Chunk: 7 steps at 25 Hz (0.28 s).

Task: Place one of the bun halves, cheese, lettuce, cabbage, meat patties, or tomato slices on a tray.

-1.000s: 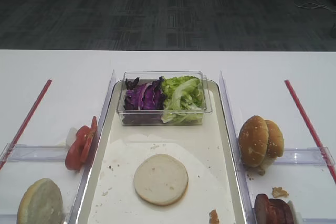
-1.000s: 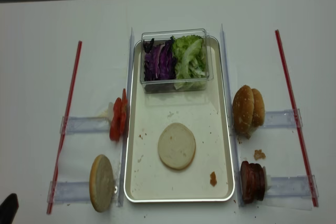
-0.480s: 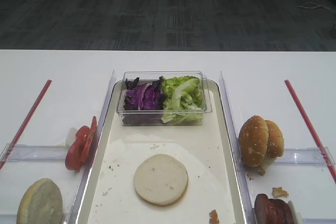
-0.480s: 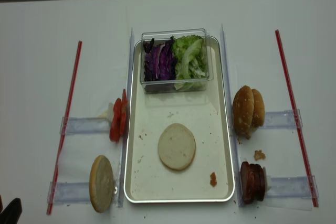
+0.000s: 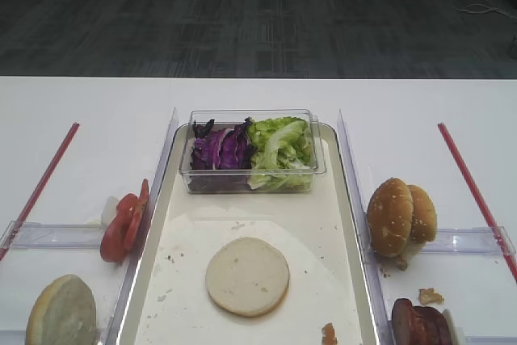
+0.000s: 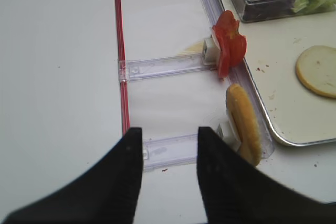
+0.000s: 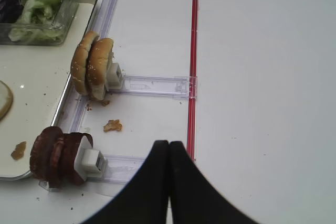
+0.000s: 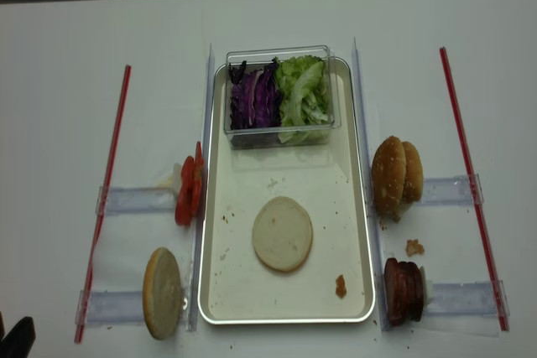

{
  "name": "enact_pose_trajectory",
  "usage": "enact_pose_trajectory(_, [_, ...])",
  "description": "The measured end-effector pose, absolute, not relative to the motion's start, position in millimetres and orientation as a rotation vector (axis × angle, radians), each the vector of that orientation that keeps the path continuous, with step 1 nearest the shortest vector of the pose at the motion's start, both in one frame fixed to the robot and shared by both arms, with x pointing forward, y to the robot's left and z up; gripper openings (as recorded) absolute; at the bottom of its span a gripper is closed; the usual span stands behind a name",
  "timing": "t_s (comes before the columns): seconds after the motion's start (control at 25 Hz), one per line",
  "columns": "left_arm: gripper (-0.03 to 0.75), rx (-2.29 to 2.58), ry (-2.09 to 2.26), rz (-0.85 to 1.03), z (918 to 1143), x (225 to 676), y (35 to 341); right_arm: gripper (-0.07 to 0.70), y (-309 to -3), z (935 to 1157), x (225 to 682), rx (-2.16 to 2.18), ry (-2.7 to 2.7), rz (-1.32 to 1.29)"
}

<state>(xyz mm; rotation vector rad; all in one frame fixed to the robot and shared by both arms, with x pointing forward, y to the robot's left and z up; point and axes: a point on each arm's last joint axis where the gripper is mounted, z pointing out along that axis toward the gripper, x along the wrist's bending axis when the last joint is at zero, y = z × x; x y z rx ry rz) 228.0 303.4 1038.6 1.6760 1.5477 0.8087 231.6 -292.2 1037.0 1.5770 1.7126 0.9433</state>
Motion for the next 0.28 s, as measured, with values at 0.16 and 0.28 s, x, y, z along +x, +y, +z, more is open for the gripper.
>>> enact_pose_trajectory(0.16, [0.243, 1.676, 1.548, 0.809, 1038.6, 228.0, 303.4, 0.231, -292.2, 1037.0, 231.6, 1.577, 1.713, 0.943])
enact_pose_trajectory(0.28, [0.243, 1.674, 1.55, 0.807, 1038.6, 228.0, 303.4, 0.231, -292.2, 1037.0, 231.6, 1.577, 1.713, 0.943])
